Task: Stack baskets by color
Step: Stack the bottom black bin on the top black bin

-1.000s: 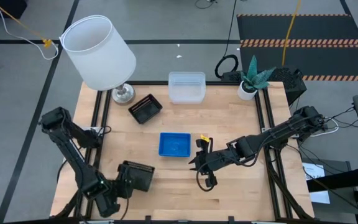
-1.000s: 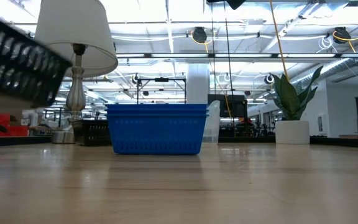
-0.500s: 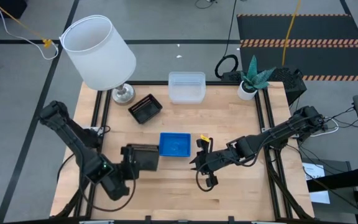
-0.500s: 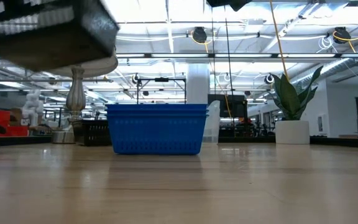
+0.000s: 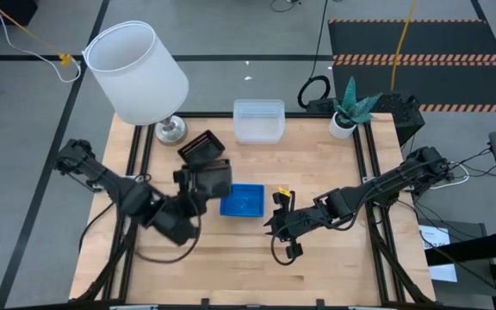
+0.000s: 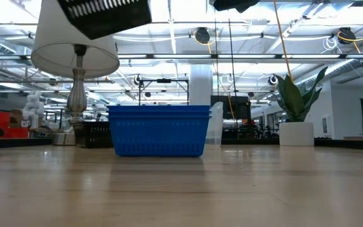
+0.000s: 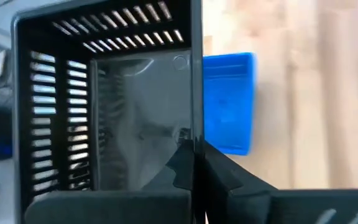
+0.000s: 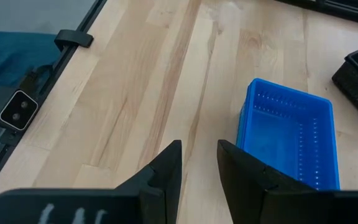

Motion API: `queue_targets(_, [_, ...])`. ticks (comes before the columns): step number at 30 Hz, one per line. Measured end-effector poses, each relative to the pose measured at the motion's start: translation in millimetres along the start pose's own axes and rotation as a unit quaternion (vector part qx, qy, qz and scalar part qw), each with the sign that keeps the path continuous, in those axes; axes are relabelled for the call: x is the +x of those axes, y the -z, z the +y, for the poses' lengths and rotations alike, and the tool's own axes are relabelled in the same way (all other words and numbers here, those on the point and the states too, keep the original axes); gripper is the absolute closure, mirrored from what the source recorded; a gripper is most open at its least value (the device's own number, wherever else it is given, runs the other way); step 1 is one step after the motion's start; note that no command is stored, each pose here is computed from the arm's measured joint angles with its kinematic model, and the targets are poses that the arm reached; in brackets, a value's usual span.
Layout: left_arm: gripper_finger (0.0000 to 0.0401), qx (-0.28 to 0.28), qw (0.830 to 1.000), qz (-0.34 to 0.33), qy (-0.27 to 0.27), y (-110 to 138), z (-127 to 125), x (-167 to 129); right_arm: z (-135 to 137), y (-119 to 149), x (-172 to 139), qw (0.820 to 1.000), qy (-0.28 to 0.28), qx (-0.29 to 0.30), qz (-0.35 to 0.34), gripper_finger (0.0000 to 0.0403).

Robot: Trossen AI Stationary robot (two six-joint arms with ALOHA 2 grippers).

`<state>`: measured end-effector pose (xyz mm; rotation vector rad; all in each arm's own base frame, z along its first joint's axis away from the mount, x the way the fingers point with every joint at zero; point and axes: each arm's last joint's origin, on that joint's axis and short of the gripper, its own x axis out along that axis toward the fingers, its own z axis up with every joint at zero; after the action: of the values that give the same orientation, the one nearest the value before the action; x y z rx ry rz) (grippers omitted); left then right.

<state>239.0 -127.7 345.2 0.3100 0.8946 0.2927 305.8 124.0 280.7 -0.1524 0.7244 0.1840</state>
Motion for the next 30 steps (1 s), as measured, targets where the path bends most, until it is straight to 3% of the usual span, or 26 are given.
queue_targets(13, [0.0378, -0.093, 0.989, 0.082, -0.086, -4.5, 63.4, 41.4, -0.1, 1.3, 0.0, 1.000, 0.000, -0.001, 0.007, 0.0305])
queue_targets(23, [0.0389, -0.140, 0.977, 0.109, -0.119, 1.3, 85.8, 62.8, -0.2, 3.4, -0.1, 1.000, 0.001, -0.003, 0.017, 0.0305])
queue_targets(30, [0.0392, -0.157, 0.963, 0.159, -0.151, 19.2, 102.9, 86.9, -0.4, 5.3, -0.1, 1.000, 0.002, -0.005, 0.027, 0.0305])
